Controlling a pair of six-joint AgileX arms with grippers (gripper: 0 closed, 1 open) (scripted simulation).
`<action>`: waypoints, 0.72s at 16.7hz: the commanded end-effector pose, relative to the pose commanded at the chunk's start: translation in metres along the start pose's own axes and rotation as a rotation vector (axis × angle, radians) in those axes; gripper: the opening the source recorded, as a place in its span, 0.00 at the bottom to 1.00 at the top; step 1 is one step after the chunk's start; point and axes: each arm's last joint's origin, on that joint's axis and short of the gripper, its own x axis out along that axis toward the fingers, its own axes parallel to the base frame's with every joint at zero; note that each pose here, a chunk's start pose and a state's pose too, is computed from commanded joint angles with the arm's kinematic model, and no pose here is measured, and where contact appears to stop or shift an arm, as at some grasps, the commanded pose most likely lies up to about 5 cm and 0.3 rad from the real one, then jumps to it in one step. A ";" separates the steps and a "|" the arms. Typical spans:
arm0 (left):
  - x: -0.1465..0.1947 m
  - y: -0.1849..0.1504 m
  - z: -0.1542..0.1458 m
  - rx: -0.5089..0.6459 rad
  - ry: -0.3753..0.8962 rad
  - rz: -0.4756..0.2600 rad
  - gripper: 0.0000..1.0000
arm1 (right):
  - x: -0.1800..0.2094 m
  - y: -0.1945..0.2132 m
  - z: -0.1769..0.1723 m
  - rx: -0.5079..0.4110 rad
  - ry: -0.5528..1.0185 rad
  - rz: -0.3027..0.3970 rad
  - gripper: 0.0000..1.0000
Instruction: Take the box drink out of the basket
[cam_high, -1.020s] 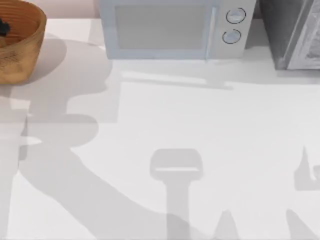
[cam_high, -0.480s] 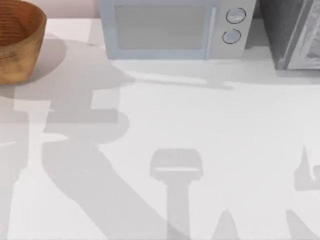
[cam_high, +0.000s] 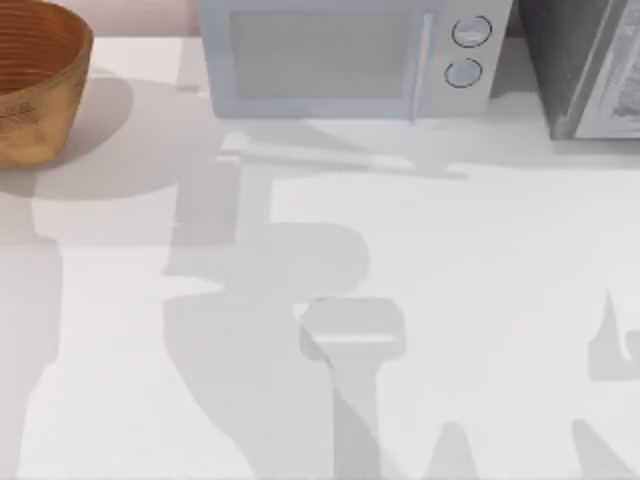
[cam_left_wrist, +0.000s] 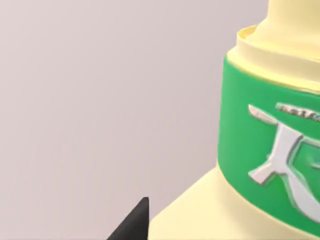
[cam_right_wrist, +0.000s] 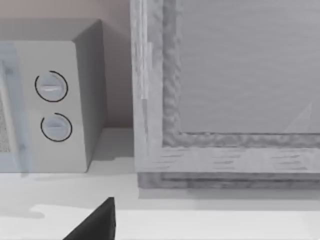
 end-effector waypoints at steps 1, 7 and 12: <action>-0.001 0.000 0.004 0.000 0.001 0.000 0.00 | 0.000 0.000 0.000 0.000 0.000 0.000 1.00; -0.003 -0.001 0.003 -0.002 0.009 0.001 0.00 | 0.000 0.000 0.000 0.000 0.000 0.000 1.00; -0.050 -0.022 0.024 -0.019 0.031 -0.001 0.00 | 0.000 0.000 0.000 0.000 0.000 0.000 1.00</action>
